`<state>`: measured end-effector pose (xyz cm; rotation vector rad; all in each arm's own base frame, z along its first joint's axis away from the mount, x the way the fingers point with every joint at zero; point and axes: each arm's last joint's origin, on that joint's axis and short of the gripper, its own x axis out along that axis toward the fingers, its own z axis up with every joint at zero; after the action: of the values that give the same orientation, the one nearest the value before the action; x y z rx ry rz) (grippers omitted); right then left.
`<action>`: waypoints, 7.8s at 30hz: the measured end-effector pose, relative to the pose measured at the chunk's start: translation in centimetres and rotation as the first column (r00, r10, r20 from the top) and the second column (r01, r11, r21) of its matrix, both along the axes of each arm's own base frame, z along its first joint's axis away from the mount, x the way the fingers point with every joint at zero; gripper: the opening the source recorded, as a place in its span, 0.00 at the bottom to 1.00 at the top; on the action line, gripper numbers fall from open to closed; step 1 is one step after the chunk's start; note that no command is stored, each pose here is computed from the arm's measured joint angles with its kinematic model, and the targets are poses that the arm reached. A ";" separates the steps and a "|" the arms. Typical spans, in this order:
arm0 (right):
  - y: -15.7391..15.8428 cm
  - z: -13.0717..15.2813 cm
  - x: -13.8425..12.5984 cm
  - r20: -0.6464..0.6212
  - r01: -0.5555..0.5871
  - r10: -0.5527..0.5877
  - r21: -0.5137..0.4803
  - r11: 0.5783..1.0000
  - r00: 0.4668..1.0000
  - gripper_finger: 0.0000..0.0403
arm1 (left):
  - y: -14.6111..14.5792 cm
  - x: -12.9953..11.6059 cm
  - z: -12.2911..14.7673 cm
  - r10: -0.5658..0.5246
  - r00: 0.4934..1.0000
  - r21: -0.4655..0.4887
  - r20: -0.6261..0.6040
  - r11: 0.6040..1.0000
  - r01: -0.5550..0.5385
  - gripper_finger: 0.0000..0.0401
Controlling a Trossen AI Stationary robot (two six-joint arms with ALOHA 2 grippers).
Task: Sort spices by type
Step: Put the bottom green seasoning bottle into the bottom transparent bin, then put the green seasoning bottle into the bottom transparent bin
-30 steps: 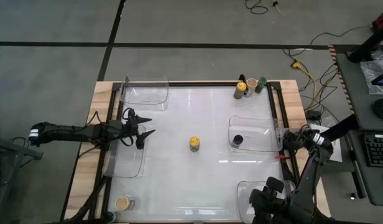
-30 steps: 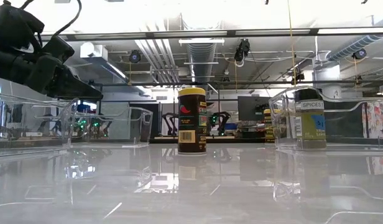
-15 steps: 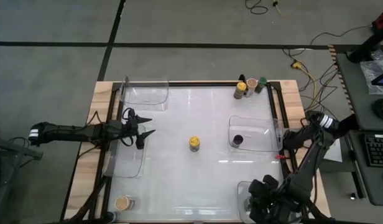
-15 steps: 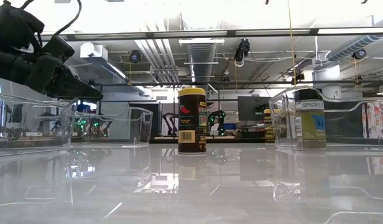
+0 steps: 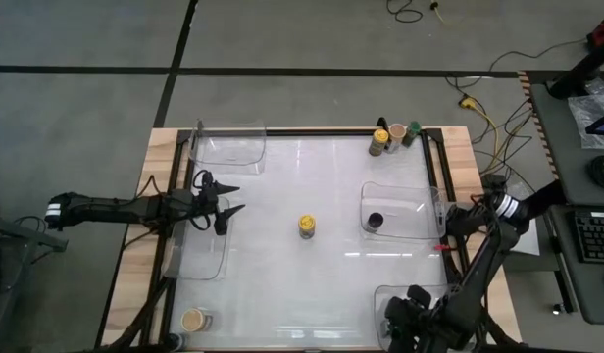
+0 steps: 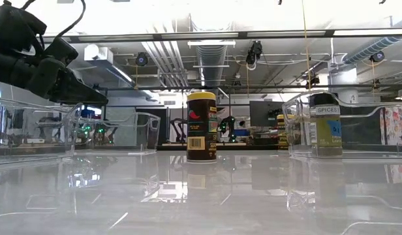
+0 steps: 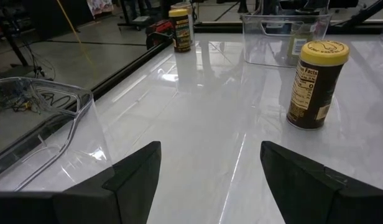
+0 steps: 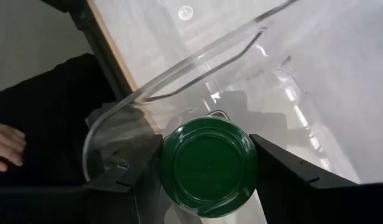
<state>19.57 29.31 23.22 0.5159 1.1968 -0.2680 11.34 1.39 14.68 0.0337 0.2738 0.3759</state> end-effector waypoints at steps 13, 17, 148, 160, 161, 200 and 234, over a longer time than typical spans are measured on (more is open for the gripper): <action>0.8 0.6 -0.6 0.003 0.009 -0.009 0.024 1.000 1.000 0.52 | 0.0 0.0 0.0 0.000 1.000 0.000 0.002 1.000 0.000 0.65; 1.0 0.6 -1.1 -0.001 0.030 -0.030 0.036 0.999 1.000 0.52 | 0.0 0.0 0.0 0.000 1.000 0.000 0.002 1.000 0.000 0.65; -11.3 10.6 7.5 0.160 0.203 -0.137 -0.538 0.818 0.978 0.43 | 0.0 0.0 0.0 0.000 1.000 0.000 0.003 1.000 0.000 0.65; -24.9 11.4 9.1 0.148 0.471 -0.480 -0.573 0.671 0.864 0.61 | 0.0 0.0 0.0 0.000 1.000 0.000 0.003 1.000 0.000 0.65; -26.2 11.4 8.7 0.145 0.495 -0.514 -0.576 0.651 0.845 0.63 | 0.0 0.0 0.0 0.000 1.000 0.000 0.003 1.000 0.000 0.65; -51.1 1.5 -3.2 0.112 0.911 -0.994 -0.409 -0.054 -0.008 0.83 | 0.0 0.0 0.0 0.000 1.000 0.000 0.003 1.000 0.000 0.65; -55.9 -2.2 -3.3 0.192 0.914 -0.959 -0.312 -0.260 -0.208 0.83 | 0.0 0.0 0.0 0.000 1.000 0.000 0.003 1.000 0.000 0.65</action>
<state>16.25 -26.54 21.04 1.0928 0.4584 -2.0303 11.35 1.38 14.71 0.0332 0.2708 0.3755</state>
